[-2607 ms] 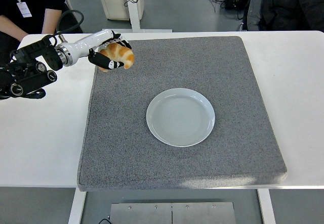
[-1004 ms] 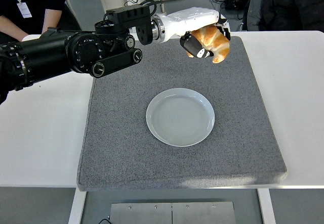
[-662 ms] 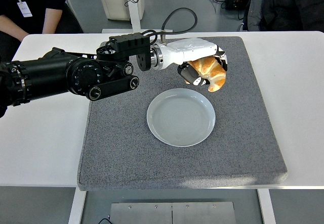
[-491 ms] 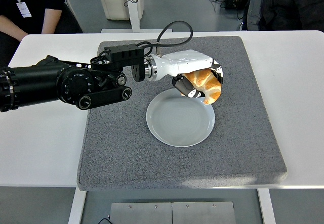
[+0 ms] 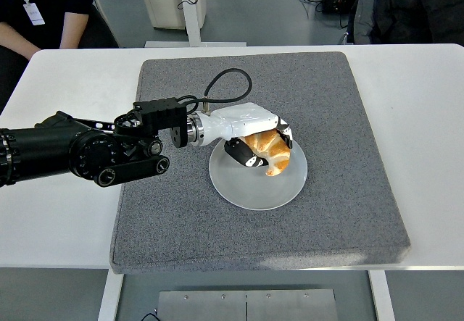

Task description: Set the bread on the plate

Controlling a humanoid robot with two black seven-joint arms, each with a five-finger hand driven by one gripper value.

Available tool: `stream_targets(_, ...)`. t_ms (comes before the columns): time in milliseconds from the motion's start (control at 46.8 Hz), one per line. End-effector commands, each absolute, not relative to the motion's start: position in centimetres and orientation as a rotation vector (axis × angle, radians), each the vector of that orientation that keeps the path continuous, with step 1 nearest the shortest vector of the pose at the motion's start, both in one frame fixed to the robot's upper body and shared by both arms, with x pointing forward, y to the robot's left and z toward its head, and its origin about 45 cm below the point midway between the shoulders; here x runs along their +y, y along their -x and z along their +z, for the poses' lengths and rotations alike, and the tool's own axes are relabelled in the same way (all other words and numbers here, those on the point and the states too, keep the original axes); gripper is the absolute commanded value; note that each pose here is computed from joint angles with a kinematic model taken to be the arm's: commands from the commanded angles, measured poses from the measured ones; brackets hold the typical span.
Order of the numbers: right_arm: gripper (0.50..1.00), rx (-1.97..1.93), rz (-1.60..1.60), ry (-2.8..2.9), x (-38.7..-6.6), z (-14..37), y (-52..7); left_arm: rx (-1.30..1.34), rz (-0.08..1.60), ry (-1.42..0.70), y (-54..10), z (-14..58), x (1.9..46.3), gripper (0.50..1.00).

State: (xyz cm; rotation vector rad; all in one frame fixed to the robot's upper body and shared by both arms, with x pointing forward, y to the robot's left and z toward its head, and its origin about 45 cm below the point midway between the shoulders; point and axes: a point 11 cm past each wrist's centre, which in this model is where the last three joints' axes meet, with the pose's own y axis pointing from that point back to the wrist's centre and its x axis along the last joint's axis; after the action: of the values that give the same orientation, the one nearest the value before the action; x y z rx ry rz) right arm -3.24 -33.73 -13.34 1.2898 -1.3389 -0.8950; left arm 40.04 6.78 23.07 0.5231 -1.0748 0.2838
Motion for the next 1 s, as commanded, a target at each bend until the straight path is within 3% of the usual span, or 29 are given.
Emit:
stream_targets(0,1.000,-1.337,-0.895,-1.289,-33.7,-13.3,3.3,-1.070,0.282,-0.525,-39.9,22.8,6.8,0.500)
stream_targets(983,1.000,-1.338,-0.895,-1.289,-33.7,-13.3,3.3,-1.025,0.300,-0.530,-39.1,20.9,7.6,0.500)
